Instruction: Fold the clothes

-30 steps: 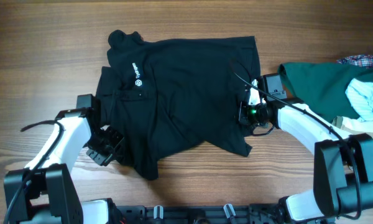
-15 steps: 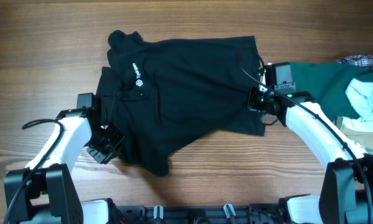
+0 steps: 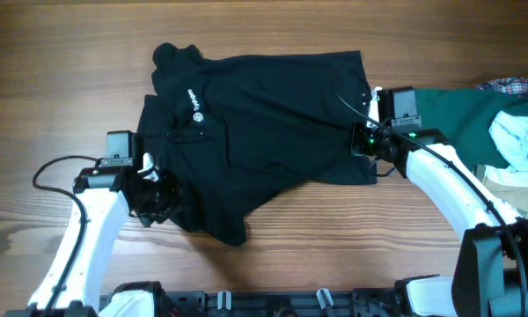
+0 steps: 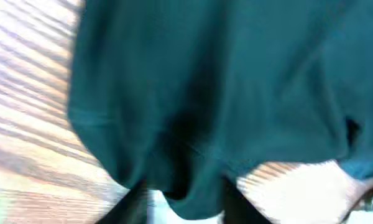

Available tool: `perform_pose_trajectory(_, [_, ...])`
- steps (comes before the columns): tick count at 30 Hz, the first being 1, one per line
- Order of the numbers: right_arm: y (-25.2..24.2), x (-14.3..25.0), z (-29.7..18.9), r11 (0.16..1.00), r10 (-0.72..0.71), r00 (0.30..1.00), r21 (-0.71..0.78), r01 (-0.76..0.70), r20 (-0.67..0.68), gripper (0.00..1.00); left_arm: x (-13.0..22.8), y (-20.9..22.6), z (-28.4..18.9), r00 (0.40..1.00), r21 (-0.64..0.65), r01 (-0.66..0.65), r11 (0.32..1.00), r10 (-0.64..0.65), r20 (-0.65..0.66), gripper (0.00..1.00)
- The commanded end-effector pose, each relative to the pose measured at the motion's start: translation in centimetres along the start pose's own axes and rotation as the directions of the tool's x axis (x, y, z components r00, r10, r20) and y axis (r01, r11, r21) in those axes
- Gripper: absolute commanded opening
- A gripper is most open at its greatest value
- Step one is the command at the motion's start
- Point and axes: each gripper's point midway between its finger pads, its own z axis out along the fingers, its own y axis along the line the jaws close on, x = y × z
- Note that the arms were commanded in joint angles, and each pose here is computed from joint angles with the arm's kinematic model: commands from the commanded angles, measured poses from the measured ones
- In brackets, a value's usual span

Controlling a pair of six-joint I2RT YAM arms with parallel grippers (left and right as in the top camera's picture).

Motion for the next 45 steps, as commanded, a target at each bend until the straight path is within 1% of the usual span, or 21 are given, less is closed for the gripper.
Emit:
perform_pose_trajectory(1, [0.4, -0.8, -0.5, 1.000, -0.014, 1.000, -0.021, 0.015, 0.018, 0.04, 1.2, -0.8, 0.7, 1.000, 0.004, -0.004, 1.000, 0.005, -0.027, 0.25])
perform_pose_trajectory(2, [0.4, -0.8, -0.5, 1.000, -0.015, 1.000, -0.021, 0.015, 0.018, 0.04, 1.5, -0.5, 1.2, 0.999, -0.010, 0.008, 1.000, -0.009, -0.042, 0.14])
perform_pose_trajectory(3, [0.4, -0.8, -0.5, 1.000, -0.015, 1.000, -0.021, 0.015, 0.018, 0.04, 1.9, 0.0, 1.9, 0.998, -0.029, 0.020, 0.999, -0.022, -0.066, 0.06])
perform_pose_trajectory(4, [0.4, -0.8, -0.5, 1.000, -0.013, 1.000, -0.021, 0.014, 0.017, 0.04, 2.5, 0.7, 2.9, 0.995, -0.058, 0.029, 0.998, -0.035, -0.098, 0.04])
perform_pose_trajectory(11, [0.4, -0.8, -0.5, 1.000, 0.012, 1.000, -0.022, -0.011, 0.016, 0.04, 2.6, 2.5, 6.5, 0.982, -0.138, 0.061, 0.989, -0.084, -0.169, 0.04])
perform_pose_trajectory(13, [0.4, -0.7, -0.5, 1.000, 0.012, 1.000, -0.021, -0.011, 0.014, 0.04, 2.6, 4.2, 7.2, 0.973, -0.233, 0.132, 0.963, -0.171, -0.157, 0.04])
perform_pose_trajectory(18, [0.2, -0.1, -0.5, 1.000, 0.015, 1.000, -0.014, -0.015, -0.012, 0.04, 3.2, 8.2, 6.7, 0.906, -0.425, 0.347, 0.836, -0.416, -0.080, 0.04])
perform_pose_trajectory(21, [-0.6, -0.3, -0.5, 0.999, 0.042, 0.999, 0.033, -0.042, 0.004, 0.05, 3.1, 10.7, 5.2, 0.868, -0.488, 0.420, 0.765, -0.496, -0.030, 0.04])
perform_pose_trajectory(22, [-1.3, -0.6, -0.6, 0.994, 0.072, 0.997, 0.074, -0.074, 0.023, 0.06, 3.0, 11.5, 4.6, 0.852, -0.502, 0.448, 0.739, -0.524, -0.011, 0.04])
perform_pose_trajectory(23, [-2.0, -1.1, -0.6, 0.989, 0.092, 0.995, 0.112, -0.097, 0.049, 0.11, 2.8, 12.0, 4.2, 0.843, -0.496, 0.462, 0.735, -0.538, -0.011, 0.04])
perform_pose_trajectory(24, [-2.5, -1.6, -0.7, 0.986, 0.090, 0.993, 0.134, -0.100, 0.075, 0.11, 2.6, 12.3, 3.9, 0.829, -0.485, 0.484, 0.729, -0.559, -0.011, 0.04])
perform_pose_trajectory(27, [-3.0, -2.9, -0.9, 0.984, 0.093, 0.988, 0.140, -0.111, 0.127, 0.15, 2.3, 12.8, 3.5, 0.798, -0.454, 0.530, 0.717, -0.602, -0.019, 0.04])
perform_pose_trajectory(30, [-3.6, -3.4, -1.0, 0.982, 0.113, 0.983, 0.134, -0.132, 0.145, 0.15, 2.0, 13.1, 3.4, 0.781, -0.444, 0.556, 0.703, -0.625, -0.011, 0.04])
perform_pose_trajectory(32, [-2.3, -2.8, -0.8, 0.995, 0.088, 0.991, 0.043, -0.093, 0.099, 0.15, 2.0, 13.1, 3.3, 0.773, -0.436, 0.567, 0.699, -0.635, -0.014, 0.04])
perform_pose_trajectory(33, [-0.8, -2.0, -0.8, 0.998, 0.044, 0.997, -0.044, -0.042, 0.055, 0.20, 2.0, 12.9, 3.4, 0.777, -0.427, 0.559, 0.710, -0.629, -0.027, 0.04])
perform_pose_trajectory(35, [1.5, 0.1, -1.0, 0.984, 0.017, 0.999, -0.176, -0.023, -0.039, 0.43, 1.9, 12.5, 3.5, 0.790, -0.409, 0.542, 0.734, -0.611, -0.048, 0.04])
perform_pose_trajectory(36, [2.3, 1.8, -1.2, 0.976, 0.011, 0.994, -0.216, -0.035, -0.112, 0.50, 1.9, 12.5, 3.6, 0.791, -0.407, 0.542, 0.735, -0.610, -0.049, 0.04])
perform_pose_trajectory(37, [2.4, 3.3, -1.4, 0.976, 0.012, 0.985, -0.213, -0.049, -0.174, 0.52, 1.9, 12.5, 3.6, 0.791, -0.406, 0.542, 0.736, -0.610, -0.049, 0.04])
perform_pose_trajectory(40, [2.1, 6.1, -1.6, 0.979, 0.018, 0.961, -0.191, -0.072, -0.275, 0.55, 1.7, 12.5, 3.6, 0.795, -0.401, 0.540, 0.740, -0.605, -0.045, 0.04])
perform_pose_trajectory(43, [1.6, 7.6, -1.3, 0.981, 0.025, 0.950, -0.173, -0.083, -0.311, 0.55, 1.4, 12.4, 3.7, 0.799, -0.391, 0.541, 0.744, -0.601, -0.038, 0.04])
perform_pose_trajectory(45, [1.5, 8.0, -0.7, 0.982, 0.026, 0.953, -0.173, -0.081, -0.300, 0.51, 1.3, 12.4, 3.8, 0.799, -0.391, 0.541, 0.745, -0.600, -0.037, 0.04])
